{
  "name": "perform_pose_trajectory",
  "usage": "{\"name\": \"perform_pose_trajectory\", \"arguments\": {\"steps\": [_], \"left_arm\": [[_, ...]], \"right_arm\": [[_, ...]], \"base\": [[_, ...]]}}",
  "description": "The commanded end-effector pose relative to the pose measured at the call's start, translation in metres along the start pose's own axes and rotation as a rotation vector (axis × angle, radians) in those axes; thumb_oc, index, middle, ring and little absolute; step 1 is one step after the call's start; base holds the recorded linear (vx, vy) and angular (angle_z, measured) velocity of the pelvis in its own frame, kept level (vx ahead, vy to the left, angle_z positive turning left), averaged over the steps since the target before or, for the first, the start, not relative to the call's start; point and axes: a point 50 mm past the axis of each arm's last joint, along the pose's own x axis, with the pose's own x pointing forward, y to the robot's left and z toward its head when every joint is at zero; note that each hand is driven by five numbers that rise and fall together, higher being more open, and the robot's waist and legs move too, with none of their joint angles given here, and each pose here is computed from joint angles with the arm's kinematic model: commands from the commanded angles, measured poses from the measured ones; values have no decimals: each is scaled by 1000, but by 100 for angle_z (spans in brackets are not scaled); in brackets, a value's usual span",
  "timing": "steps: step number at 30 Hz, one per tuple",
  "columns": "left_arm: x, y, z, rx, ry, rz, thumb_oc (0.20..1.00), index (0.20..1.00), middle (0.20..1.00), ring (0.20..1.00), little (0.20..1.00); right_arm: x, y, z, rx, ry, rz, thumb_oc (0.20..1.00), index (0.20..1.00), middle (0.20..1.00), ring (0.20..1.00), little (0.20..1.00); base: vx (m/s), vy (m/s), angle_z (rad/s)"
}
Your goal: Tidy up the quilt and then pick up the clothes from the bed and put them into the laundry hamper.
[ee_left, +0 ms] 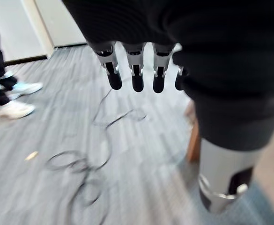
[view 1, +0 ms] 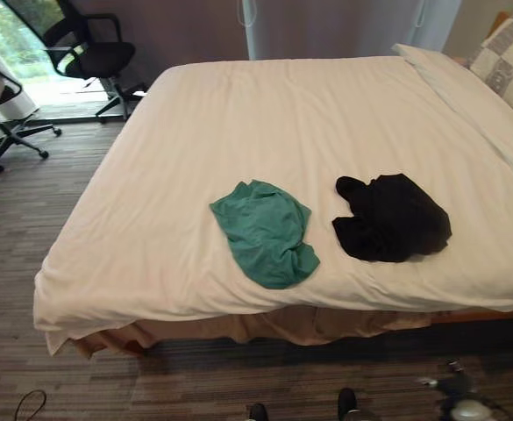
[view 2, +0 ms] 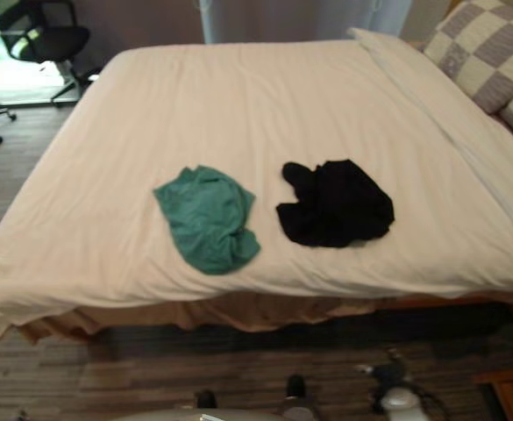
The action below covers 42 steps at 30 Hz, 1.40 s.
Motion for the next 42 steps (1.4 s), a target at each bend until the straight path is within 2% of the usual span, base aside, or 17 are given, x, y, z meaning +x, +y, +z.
{"name": "perform_pose_trajectory", "arguments": {"steps": [1,5,6,8,9,12,14,20,24,30,31,32,36,37,40,41,42], "left_arm": [[13,52,52,-80,-173,209,1000,1000,1000,1000,1000],[5,105,105,-83,-426,386,1000,1000,1000,1000,1000],[-13,131,141,-89,-611,463,1000,1000,1000,1000,1000],[-19,137,150,-94,-666,477,1000,1000,1000,1000,1000],[-48,158,180,-131,-870,525,1000,1000,1000,1000,1000],[-65,173,195,-147,-979,548,1000,1000,1000,1000,1000],[-86,186,235,-160,-1104,561,1000,1000,1000,1000,1000],[-107,181,305,5,-1177,547,1000,1000,1000,1000,1000],[-111,169,338,68,-1158,516,1000,1000,1000,1000,1000],[-126,152,371,141,-1161,509,1000,1000,1000,1000,1000],[-130,144,380,234,-1160,513,429,429,429,429,429],[-129,137,382,280,-1157,508,200,200,200,200,200],[-129,111,387,472,-1158,477,200,200,200,200,200],[-129,85,384,522,-1185,405,200,200,200,200,200],[-131,49,372,470,-1249,261,200,200,200,200,200],[-131,49,372,470,-1248,260,200,200,200,200,200],[-129,20,353,396,-1273,116,200,200,200,200,200]], "right_arm": [[5,-4,36,85,-137,-70,1000,1000,1000,1000,1000],[4,-55,64,37,-305,-234,1000,1000,1000,1000,1000],[-1,-79,84,-51,-413,-308,1000,1000,1000,1000,1000],[-3,-86,92,-78,-451,-333,1000,1000,1000,1000,1000],[-11,-107,113,-171,-550,-398,1000,1000,1000,1000,1000],[-17,-121,133,-219,-631,-442,1000,1000,1000,1000,1000],[-25,-130,182,-259,-782,-484,1000,1000,1000,1000,1000],[-53,-123,269,-235,-1052,-522,1000,1000,1000,1000,1000],[-70,-110,300,-161,-1169,-511,1000,1000,1000,1000,1000],[-88,-100,310,-34,-1263,-505,1000,1000,1000,1000,1000],[-91,-94,309,-20,-1278,-483,1000,1000,1000,1000,1000],[-93,-93,309,-11,-1289,-473,1000,1000,1000,1000,1000],[-100,-90,309,19,-1333,-454,1000,1000,1000,1000,1000],[-106,-90,313,4,-1370,-463,1000,1000,1000,1000,1000],[-114,-95,319,-41,-1414,-489,1000,1000,1000,1000,1000],[-114,-94,319,-41,-1416,-488,1000,1000,1000,1000,1000],[-121,-99,329,-79,-1448,-513,1000,1000,1000,1000,1000]], "base": [[0,0,0],[37,-39,-7],[23,-39,-3],[7,-35,-12],[9,-32,-17],[-18,-43,-9],[-163,-51,-2],[-159,-20,-8],[-94,-30,-14],[-56,-22,-18],[-13,-15,-17],[-20,-14,-11],[-4,-1,-1],[0,0,0],[0,0,0],[41,-43,2],[27,-48,2]]}}
